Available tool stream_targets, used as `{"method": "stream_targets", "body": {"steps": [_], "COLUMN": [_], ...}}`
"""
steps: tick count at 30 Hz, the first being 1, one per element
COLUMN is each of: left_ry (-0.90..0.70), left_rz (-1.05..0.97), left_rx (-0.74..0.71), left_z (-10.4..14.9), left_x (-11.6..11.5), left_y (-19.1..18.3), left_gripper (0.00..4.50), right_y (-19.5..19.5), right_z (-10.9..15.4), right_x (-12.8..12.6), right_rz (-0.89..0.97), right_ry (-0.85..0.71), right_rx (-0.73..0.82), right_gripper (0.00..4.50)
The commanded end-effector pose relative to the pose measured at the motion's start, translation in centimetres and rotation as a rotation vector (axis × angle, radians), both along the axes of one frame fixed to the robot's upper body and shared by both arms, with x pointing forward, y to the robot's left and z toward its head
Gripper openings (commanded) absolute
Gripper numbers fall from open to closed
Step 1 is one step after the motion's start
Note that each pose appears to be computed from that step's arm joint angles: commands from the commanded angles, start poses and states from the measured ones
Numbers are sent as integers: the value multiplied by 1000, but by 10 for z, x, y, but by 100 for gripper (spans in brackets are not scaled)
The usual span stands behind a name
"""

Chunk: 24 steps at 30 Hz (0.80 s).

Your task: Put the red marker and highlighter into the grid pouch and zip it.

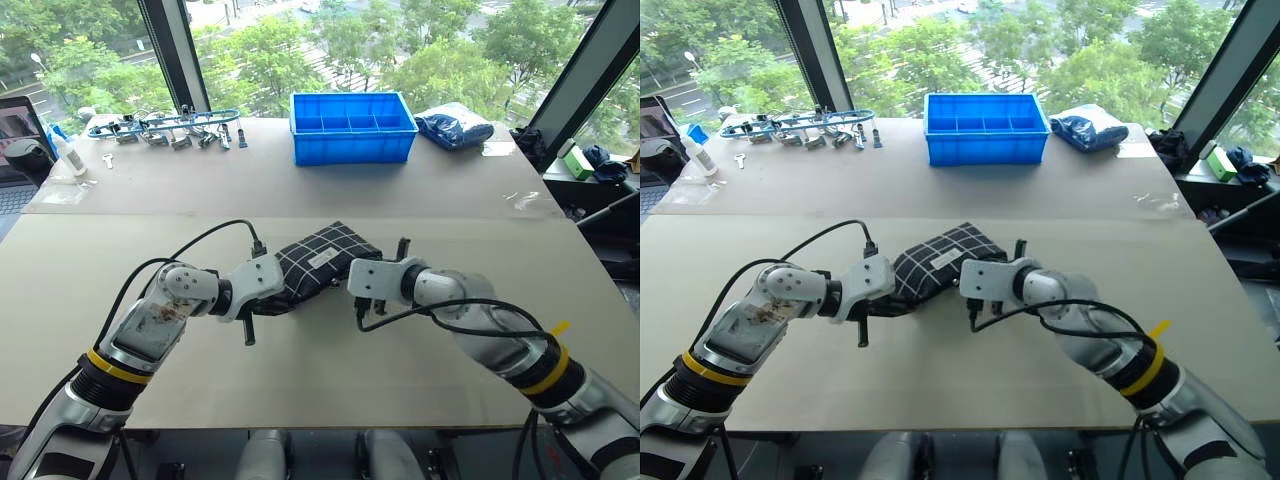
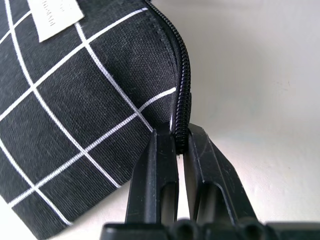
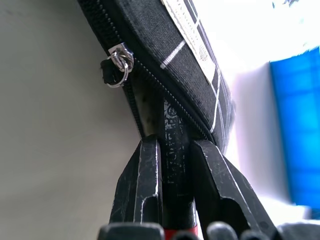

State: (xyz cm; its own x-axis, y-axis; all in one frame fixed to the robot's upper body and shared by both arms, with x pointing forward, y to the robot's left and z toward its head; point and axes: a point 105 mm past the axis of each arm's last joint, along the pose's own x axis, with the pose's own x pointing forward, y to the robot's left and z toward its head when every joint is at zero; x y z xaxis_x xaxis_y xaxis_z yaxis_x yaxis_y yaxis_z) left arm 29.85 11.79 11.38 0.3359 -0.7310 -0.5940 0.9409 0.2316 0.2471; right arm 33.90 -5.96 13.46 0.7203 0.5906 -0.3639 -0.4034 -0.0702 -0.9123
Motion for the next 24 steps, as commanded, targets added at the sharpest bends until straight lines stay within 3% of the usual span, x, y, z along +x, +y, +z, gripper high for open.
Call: {"method": "stream_targets", "body": {"steps": [1,5,10,14,20,22,24], "left_ry": [-30,-27,-24,-22,-22,-20,-19], "left_rz": [-35,-38,-46,-51,-58,-56,-58], "left_rx": [-18,-22,-32,-50,-76,-82,-83], "left_z": [10,11,12,13,16,16,16], "left_x": [-2,-2,-3,-5,-6,-6,-7], "left_y": [-6,-7,-9,-12,-15,-16,-17], "left_gripper": [0,0,0,0,0,0,0], "right_y": [11,9,4,17,32,35,40], "right_z": [1,-11,-17,1,17,18,5], "right_x": [-6,-16,-11,-14,-15,-13,-21], "right_rz": [205,399,458,513,494,483,556], "right_ry": [-213,-302,-342,-384,-300,-279,-303], "right_rx": [-84,-97,-52,80,260,268,162], "right_gripper": [46,46,46,46,46,46,46]}}
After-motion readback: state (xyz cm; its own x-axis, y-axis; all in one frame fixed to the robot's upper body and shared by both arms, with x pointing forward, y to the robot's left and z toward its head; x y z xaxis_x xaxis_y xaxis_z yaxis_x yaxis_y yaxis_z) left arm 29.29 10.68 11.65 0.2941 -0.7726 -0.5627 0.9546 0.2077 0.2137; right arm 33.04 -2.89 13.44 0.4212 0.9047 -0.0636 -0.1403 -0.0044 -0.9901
